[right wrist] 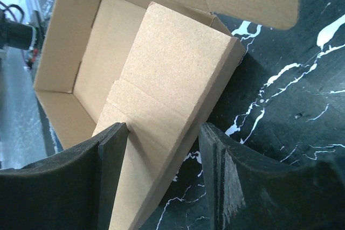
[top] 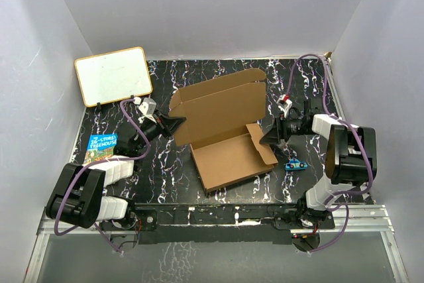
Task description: Fold the paper box
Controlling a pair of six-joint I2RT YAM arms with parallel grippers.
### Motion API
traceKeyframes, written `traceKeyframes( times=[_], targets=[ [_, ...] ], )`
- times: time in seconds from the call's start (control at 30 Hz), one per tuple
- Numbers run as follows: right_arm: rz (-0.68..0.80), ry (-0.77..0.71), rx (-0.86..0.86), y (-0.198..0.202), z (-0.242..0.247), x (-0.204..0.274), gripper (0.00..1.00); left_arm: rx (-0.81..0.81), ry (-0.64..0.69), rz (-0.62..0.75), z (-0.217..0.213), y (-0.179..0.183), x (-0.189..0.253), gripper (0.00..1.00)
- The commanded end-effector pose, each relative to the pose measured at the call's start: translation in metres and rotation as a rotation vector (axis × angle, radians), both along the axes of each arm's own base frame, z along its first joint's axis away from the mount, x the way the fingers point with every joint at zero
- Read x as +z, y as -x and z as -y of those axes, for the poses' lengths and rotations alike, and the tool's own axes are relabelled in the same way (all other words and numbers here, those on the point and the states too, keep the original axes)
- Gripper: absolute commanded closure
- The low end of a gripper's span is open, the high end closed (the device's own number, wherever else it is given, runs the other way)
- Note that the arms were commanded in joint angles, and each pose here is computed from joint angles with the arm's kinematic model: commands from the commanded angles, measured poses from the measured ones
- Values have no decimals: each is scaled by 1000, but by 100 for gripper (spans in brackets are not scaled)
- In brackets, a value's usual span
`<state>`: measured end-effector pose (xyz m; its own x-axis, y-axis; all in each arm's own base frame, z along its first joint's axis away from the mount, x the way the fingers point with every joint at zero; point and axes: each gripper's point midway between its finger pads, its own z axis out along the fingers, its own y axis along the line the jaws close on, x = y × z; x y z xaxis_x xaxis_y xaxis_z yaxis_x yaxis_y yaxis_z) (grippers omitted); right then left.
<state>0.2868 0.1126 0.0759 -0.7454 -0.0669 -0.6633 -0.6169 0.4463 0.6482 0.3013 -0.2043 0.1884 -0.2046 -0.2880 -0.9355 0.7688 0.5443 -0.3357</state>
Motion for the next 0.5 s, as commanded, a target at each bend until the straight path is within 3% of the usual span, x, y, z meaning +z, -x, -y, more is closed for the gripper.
traceKeyframes(
  times=[0.0,0.47],
  targets=[
    [118,96,-2,-12,0,9,39,-9,1,63,2,5,15,100],
    [200,286,-45,-4,-15,4,40,-9,-7,73,2,7,20,100]
  ],
)
